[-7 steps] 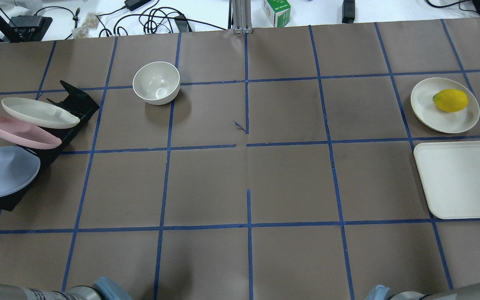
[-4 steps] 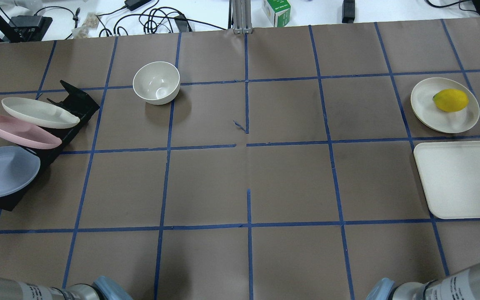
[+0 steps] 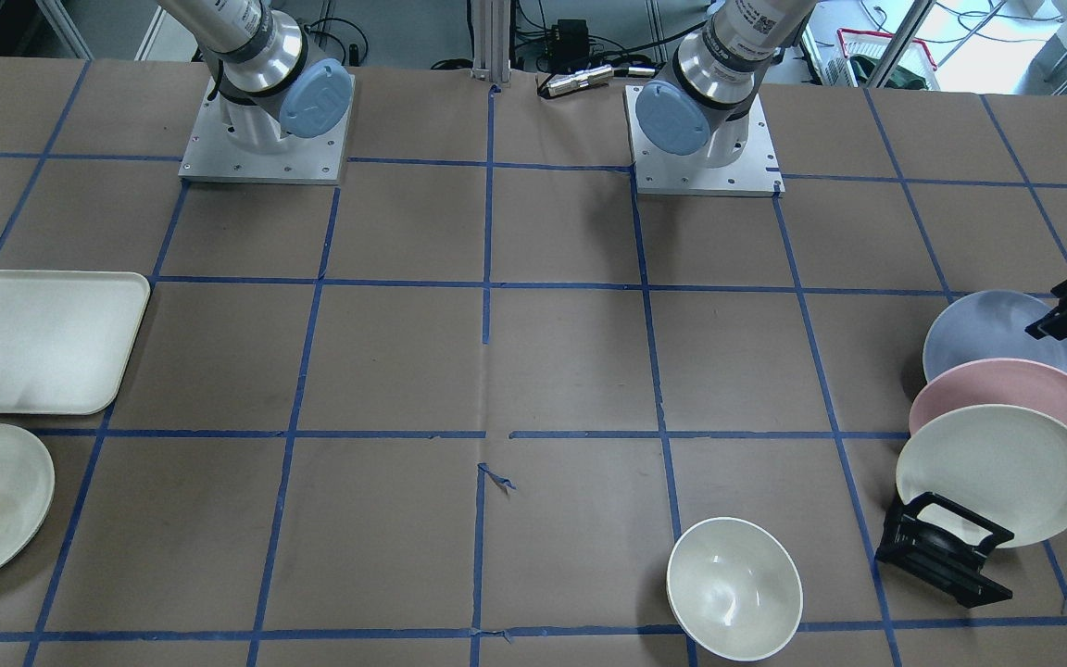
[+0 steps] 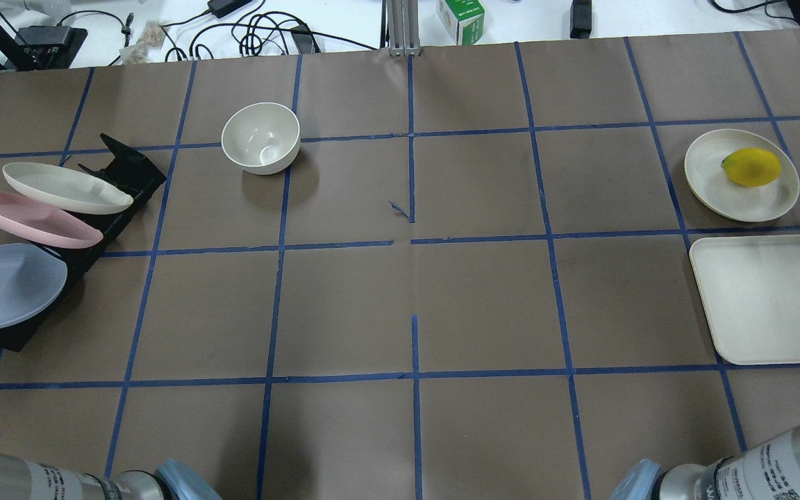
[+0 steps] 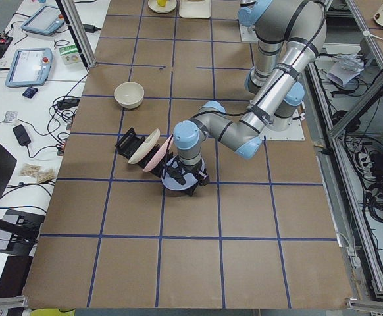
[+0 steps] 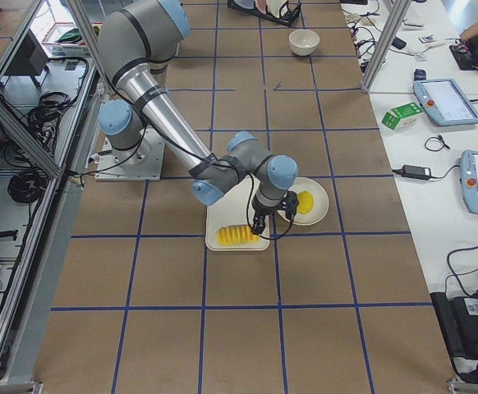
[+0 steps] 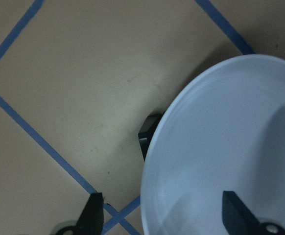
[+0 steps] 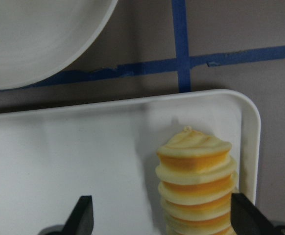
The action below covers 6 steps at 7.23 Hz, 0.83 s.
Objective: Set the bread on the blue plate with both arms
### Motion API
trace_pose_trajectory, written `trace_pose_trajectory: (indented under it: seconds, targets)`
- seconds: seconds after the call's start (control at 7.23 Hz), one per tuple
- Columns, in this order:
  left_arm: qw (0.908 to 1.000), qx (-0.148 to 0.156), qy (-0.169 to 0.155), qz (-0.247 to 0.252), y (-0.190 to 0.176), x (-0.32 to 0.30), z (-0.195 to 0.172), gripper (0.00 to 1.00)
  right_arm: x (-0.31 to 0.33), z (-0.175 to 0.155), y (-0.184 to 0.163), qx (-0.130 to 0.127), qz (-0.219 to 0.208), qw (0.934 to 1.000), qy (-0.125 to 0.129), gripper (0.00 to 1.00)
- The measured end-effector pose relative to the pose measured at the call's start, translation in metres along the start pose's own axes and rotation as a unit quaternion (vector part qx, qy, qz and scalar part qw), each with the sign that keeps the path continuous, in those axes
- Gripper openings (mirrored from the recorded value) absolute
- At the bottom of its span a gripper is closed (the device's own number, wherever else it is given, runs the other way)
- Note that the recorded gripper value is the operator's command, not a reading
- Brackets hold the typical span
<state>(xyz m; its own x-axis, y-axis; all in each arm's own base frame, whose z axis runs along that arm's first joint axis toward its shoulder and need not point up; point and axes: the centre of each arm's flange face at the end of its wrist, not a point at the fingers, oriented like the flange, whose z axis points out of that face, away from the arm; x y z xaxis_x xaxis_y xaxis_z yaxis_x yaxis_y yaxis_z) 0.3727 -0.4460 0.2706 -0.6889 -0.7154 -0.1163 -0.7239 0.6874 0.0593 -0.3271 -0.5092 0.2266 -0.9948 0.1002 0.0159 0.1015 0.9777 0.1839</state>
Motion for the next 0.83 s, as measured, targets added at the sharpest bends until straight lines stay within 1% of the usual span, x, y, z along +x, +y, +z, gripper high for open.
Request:
trace_pose_trajectory:
  seconds: [0.14,0.28,0.55,0.69,0.83]
  targets:
    - [0.9999,-0.004,-0.01,0.002,0.0,-0.002,0.002,0.46,0.0,0.005,0.0,-0.003,0.0,1.0,0.004,1.0]
    - [0.9998,-0.008,-0.02,0.003,0.001,-0.003,0.003,0.41,0.003,0.01,0.001,-0.006,0.001,1.0,0.006,1.0]
    - [0.9997,-0.012,-0.022,0.002,0.0,-0.003,0.008,0.34,0.013,0.029,0.006,-0.015,0.004,0.9999,-0.002,1.0]
    - [0.9997,-0.012,-0.021,0.002,-0.001,-0.002,0.008,0.25,0.015,0.038,0.008,-0.015,-0.001,0.9999,-0.003,0.85]
    - [0.9997,-0.01,-0.021,0.003,-0.002,-0.002,0.007,0.19,0.015,0.045,0.01,-0.015,-0.006,0.9999,-0.002,0.31]
